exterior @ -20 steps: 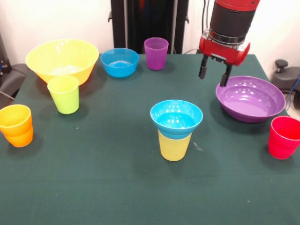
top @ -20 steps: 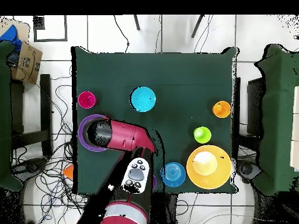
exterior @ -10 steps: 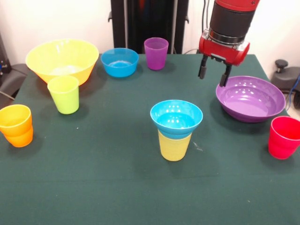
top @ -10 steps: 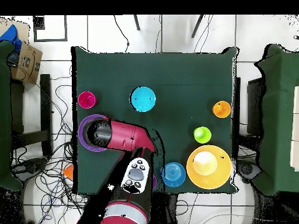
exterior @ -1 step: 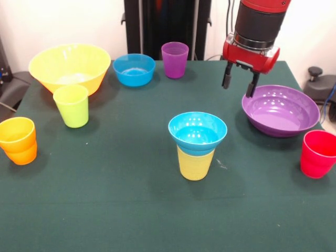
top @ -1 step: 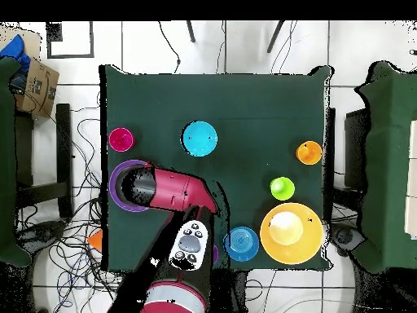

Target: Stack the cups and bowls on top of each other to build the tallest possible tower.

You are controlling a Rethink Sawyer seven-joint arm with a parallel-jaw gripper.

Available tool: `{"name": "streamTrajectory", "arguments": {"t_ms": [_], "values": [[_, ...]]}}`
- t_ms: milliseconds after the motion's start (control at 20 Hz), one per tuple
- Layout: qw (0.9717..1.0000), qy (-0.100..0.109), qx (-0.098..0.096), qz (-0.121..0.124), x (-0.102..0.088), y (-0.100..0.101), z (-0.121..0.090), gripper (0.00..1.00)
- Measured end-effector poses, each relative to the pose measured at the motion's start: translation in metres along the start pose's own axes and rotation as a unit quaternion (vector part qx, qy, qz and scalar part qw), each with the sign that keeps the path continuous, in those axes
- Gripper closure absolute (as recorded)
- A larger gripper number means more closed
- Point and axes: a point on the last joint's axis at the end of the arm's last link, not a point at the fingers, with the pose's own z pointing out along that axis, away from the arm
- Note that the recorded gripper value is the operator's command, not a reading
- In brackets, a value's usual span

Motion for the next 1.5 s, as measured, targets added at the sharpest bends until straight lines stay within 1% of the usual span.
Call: {"name": "streamTrajectory", "arguments": {"t_ms": [250, 300, 600, 850, 1250, 1500], "values": [[1.0, -0.007, -0.003, 0.0, -0.0018, 0.0007, 0.0, 0.0], [0.9999, -0.012, -0.005, 0.0, -0.0033, 0.0011, 0.0, 0.0], [0.9997, -0.024, -0.009, 0.001, -0.0073, 0.0016, 0.0, 0.0], [0.9995, -0.028, -0.011, 0.002, -0.0094, 0.0016, 0.0002, 0.0], [0.9996, -0.027, -0.012, 0.002, -0.009, 0.002, 0.0004, 0.0], [0.9996, -0.028, -0.01, -0.004, -0.0073, 0.0017, 0.0012, 0.0]]}}
